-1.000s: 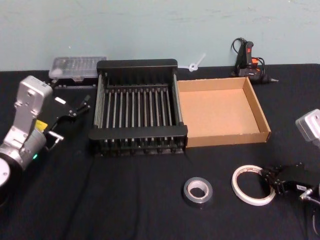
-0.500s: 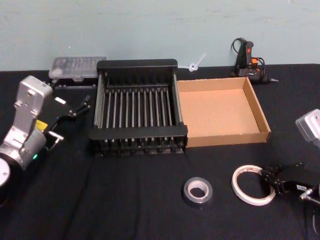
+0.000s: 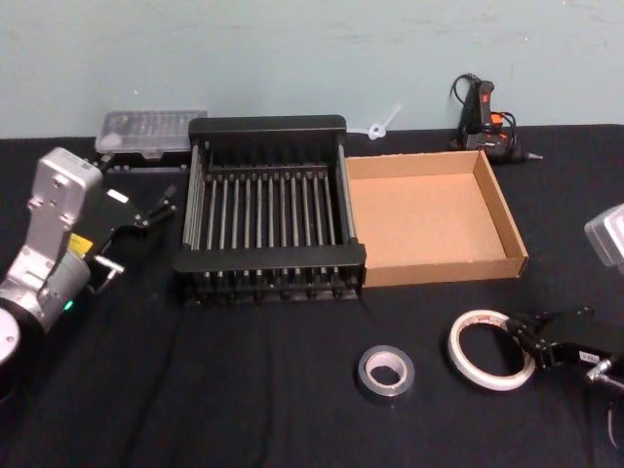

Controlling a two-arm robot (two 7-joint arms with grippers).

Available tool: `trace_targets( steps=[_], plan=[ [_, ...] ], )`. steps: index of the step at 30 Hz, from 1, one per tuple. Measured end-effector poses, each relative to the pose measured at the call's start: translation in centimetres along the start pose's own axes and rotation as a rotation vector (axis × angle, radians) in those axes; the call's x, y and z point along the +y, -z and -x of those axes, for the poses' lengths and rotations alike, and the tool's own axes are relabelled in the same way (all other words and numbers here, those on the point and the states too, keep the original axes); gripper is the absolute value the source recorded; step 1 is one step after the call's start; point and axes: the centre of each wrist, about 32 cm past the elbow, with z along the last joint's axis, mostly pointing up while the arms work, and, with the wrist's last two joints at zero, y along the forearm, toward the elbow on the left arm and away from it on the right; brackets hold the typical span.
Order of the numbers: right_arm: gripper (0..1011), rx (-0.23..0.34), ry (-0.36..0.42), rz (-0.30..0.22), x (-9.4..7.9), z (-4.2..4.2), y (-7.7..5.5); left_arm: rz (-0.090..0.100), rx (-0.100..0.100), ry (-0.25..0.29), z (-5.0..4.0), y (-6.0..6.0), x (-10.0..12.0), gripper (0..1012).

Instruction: Pick up the white tape and place it into the black box , Pick up the silver tape and place it into the brown box.

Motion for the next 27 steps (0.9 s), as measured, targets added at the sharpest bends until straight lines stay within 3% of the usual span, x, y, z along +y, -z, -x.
trace_targets(
  steps=[9, 16, 27],
  plan=[
    [90, 0.006, 0.010, -0.060, 0.1, -0.24, -1.2, 0.000, 0.000, 0.000, 0.00, 0.0, 0.0, 1002],
    [90, 0.004, 0.030, -0.125, 0.6, -0.70, -2.8, 0.000, 0.000, 0.000, 0.00, 0.0, 0.0, 1001],
    [90, -0.022, 0.059, -0.184, 1.9, -1.23, -5.2, 0.000, 0.000, 0.000, 0.00, 0.0, 0.0, 1001]
  ],
)
